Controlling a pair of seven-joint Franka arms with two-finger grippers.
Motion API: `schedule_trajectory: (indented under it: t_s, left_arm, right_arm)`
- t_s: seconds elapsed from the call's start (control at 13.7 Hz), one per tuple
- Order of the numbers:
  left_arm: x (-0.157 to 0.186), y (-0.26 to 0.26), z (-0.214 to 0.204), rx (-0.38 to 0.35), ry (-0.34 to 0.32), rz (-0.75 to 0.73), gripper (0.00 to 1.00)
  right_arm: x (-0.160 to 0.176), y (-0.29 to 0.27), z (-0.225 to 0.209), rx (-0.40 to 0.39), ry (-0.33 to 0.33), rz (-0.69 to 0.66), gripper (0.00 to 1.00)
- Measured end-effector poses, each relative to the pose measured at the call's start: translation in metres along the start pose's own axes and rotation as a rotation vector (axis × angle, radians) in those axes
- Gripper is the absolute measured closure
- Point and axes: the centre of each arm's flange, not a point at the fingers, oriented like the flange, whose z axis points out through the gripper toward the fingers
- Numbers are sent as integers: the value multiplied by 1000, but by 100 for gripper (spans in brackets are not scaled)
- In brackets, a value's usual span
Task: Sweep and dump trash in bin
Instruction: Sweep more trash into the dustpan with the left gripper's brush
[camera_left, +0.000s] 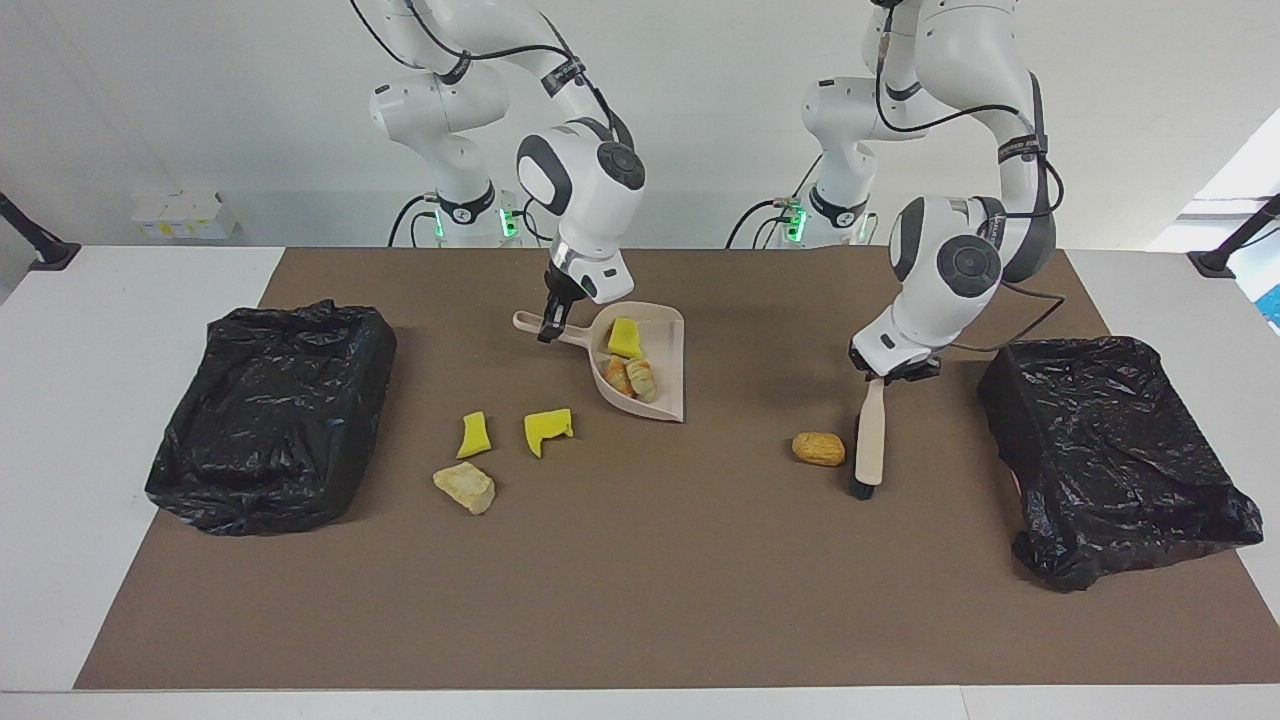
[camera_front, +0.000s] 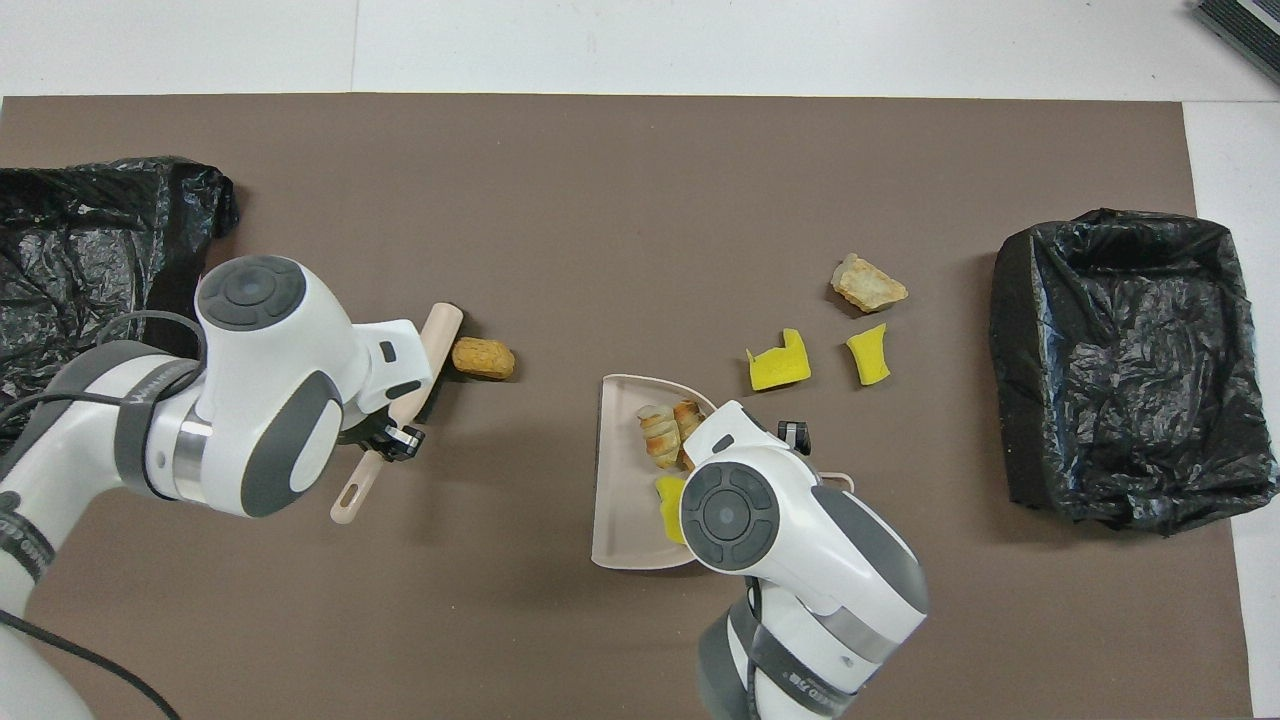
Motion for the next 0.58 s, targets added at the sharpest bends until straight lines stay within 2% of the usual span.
schedule_trajectory:
  t_s: [0.22,0.58]
  left_arm:
    - [-6,54,4,-38,-12,52,75]
    - [-32,142,7,-26,-49,49,75]
  right_arm:
    - [0,0,0,-2,-1,-3,68]
    - [-2,3,11,-14,29,3,68]
